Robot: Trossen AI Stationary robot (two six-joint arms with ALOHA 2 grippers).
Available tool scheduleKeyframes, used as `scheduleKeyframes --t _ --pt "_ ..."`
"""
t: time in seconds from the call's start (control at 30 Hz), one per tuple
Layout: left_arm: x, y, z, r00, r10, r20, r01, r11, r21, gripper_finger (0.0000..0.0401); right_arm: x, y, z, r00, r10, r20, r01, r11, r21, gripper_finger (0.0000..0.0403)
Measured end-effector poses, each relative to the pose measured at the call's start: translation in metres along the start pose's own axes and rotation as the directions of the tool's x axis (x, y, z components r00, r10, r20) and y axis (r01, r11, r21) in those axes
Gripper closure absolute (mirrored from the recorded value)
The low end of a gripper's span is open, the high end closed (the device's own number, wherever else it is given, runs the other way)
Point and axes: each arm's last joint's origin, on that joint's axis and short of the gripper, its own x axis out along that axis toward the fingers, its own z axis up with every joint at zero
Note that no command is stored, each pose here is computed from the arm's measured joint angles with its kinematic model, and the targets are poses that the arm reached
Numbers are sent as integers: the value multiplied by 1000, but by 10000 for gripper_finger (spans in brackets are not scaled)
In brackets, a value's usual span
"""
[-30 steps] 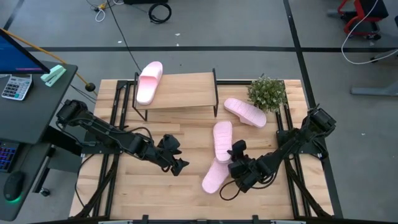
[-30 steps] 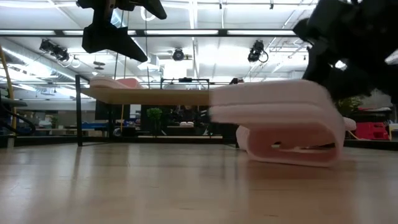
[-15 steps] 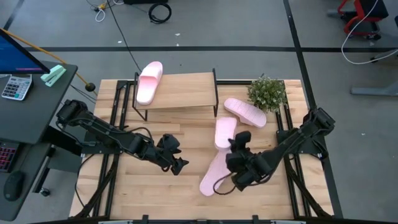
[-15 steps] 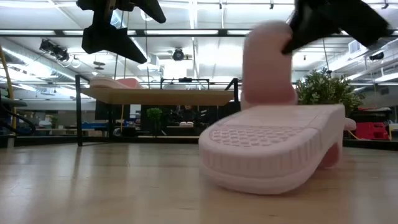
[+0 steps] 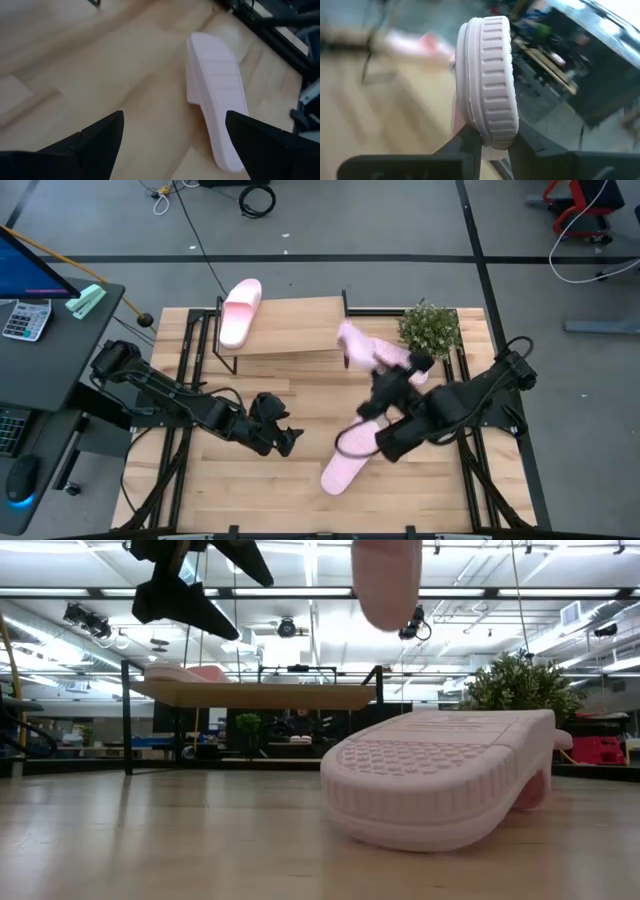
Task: Pick and place slides into the shelf
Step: Put the pink slides on the shelf
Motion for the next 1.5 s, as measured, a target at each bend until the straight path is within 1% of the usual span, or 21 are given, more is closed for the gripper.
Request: scheduleKeyframes --t 0.07,0.13,0.2,0.3,0.4,0.53,0.73,0.8,0.9,1.0,1.1,1.17,1.23,1.3,1.43,1.5 --pt "-2 -1 -2 999 19 36 -18 1000 -8 46 1 -13 8 998 -49 28 44 986 161 334" --pt "-4 -1 -4 997 32 65 -32 999 -1 46 4 -24 13 995 -88 54 68 952 299 334" --pt "-6 -1 -5 996 43 79 -44 999 6 46 7 -31 15 991 -120 66 81 900 429 334" --pt "-7 0 -8 994 68 91 -69 998 1 46 9 -38 12 982 -163 90 84 820 567 334" --pt "-11 2 -12 989 98 114 -96 995 -26 46 11 -41 12 975 -195 109 78 753 653 334" --pt "-15 2 -16 974 135 183 -118 988 -102 46 11 -39 16 972 -202 118 47 661 749 335" --pt "-22 2 -16 924 175 339 -97 967 -235 46 10 -31 27 971 -204 127 -7 506 863 335" --pt "-26 2 -13 906 183 381 -73 956 -285 46 9 -30 30 970 -203 131 -20 474 880 335" --pt "-33 4 -8 879 190 437 -21 931 -363 46 7 -28 31 971 -200 135 -30 456 890 335" --pt "-43 5 0 874 178 453 37 904 -426 46 5 -28 31 971 -193 139 -36 459 888 337" --pt "-47 7 3 869 133 477 129 869 -478 46 2 -27 31 972 -187 144 -40 471 881 337" --pt "-47 9 2 863 83 499 201 848 -490 46 1 -27 31 972 -185 146 -42 477 878 337" --pt "-43 9 2 844 36 535 277 824 -493 46 1 -27 31 972 -185 147 -41 482 875 337" --pt "-36 13 0 824 18 567 310 822 -477 46 -1 -26 30 972 -180 150 -45 486 873 337" --pt "-26 26 6 768 22 640 388 779 -493 46 -2 -26 30 973 -175 153 -49 486 872 337" --pt "-22 34 11 741 0 671 437 759 -482 46 -4 -25 30 973 -169 156 -55 488 871 337"
